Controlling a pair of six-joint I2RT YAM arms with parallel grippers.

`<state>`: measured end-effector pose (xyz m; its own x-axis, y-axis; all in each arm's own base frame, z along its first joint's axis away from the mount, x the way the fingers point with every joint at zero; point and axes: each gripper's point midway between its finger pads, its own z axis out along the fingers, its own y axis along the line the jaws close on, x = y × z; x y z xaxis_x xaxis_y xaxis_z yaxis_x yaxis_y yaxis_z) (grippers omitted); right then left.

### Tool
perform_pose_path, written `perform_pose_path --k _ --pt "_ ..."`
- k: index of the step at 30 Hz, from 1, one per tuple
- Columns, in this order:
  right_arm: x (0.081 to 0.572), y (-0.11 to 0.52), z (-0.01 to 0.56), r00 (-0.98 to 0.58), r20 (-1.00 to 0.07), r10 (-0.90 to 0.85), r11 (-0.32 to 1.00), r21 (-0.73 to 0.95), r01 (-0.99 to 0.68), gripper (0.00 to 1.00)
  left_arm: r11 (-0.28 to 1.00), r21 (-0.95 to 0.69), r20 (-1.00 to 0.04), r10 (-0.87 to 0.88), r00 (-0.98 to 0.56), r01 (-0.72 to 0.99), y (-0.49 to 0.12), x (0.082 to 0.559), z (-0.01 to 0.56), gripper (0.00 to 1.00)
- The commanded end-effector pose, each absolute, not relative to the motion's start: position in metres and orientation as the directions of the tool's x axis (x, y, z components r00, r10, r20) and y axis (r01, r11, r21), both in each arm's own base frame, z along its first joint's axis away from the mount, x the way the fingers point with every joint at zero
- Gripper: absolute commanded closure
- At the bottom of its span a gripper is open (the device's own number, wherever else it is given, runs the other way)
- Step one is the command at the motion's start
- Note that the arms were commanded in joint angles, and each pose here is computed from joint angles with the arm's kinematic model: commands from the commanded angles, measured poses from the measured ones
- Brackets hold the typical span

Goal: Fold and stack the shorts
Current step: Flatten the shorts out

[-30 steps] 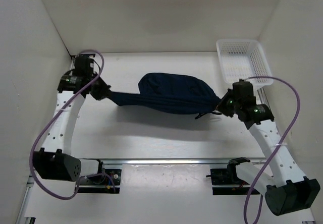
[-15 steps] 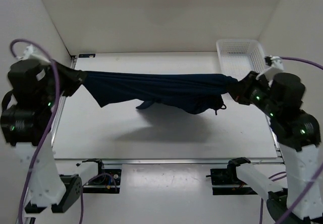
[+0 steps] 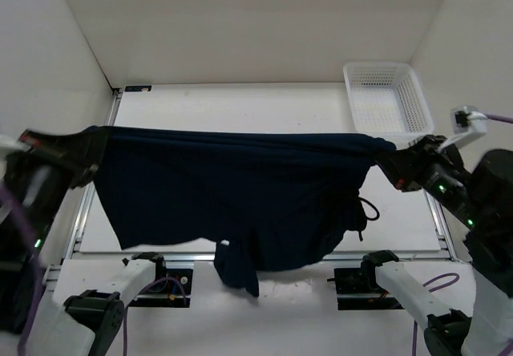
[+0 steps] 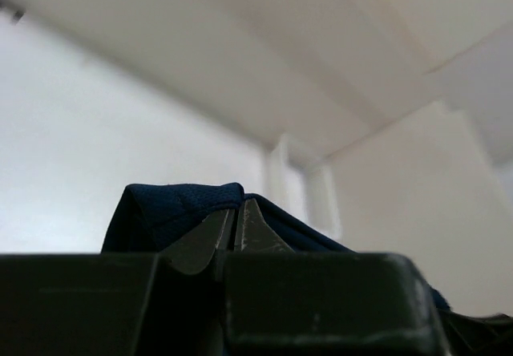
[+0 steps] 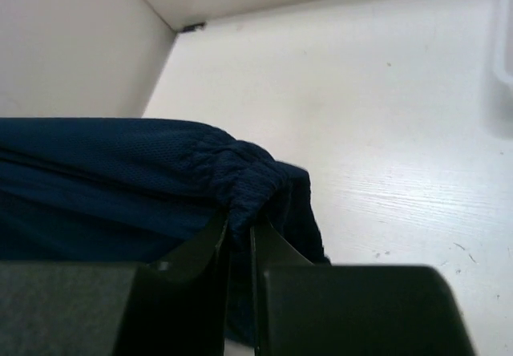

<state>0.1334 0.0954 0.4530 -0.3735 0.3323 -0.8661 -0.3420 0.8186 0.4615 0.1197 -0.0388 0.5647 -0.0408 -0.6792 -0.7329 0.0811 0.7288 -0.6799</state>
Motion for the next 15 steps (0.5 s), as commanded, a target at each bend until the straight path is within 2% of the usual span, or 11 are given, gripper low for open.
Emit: perform_pose_path --k 1,4,8,9,10,11,12,13,14,15 --pt "0.192 0.056 0.391 -0.435 -0.862 0.262 0.948 0.314 -0.052 1.00 0.782 -0.544 -0.807 -0.587 -0.069 -0.304 0.008 0.218 0.502 0.90" --pt "0.239 0.065 0.359 -0.488 -0.837 0.248 0.955 0.296 -0.022 1.00 0.801 -0.480 -0.804 -0.565 -0.186 -0.358 0.001 0.281 0.453 0.90" --pt "0.329 0.081 0.299 -0.591 -0.782 0.200 0.973 0.228 0.026 1.00 0.817 -0.427 -0.779 -0.550 -0.301 -0.388 0.006 0.368 0.399 0.90" --pt "0.357 0.086 0.298 -0.556 -0.805 0.208 0.972 0.232 0.027 1.00 0.813 -0.382 -0.736 -0.555 -0.388 -0.438 0.009 0.407 0.356 0.90" --pt "0.377 0.088 0.290 -0.556 -0.805 0.207 0.974 0.220 0.044 1.00 0.825 -0.366 -0.753 -0.534 -0.385 -0.430 0.015 0.428 0.361 0.85" --pt "0.417 0.094 0.270 -0.590 -0.782 0.204 0.976 0.207 0.062 0.92 0.838 -0.351 -0.755 -0.517 -0.403 -0.418 0.015 0.453 0.352 0.68" --pt "0.438 0.104 0.264 -0.603 -0.768 0.217 0.971 0.232 0.055 0.52 0.839 -0.269 -0.679 -0.513 -0.525 -0.473 0.021 0.490 0.285 0.54" --pt "0.454 0.105 0.253 -0.634 -0.743 0.216 0.972 0.226 0.066 0.32 0.839 -0.240 -0.644 -0.514 -0.567 -0.489 0.021 0.504 0.264 0.43" --pt "0.474 0.111 0.212 -0.705 -0.676 0.215 0.973 0.206 0.100 0.24 0.837 -0.295 -0.688 -0.521 -0.506 -0.460 0.024 0.523 0.299 0.28" --pt "0.492 0.115 0.243 -0.663 -0.711 0.237 0.968 0.234 0.095 0.12 0.839 -0.283 -0.655 -0.523 -0.546 -0.465 0.022 0.528 0.282 0.25"
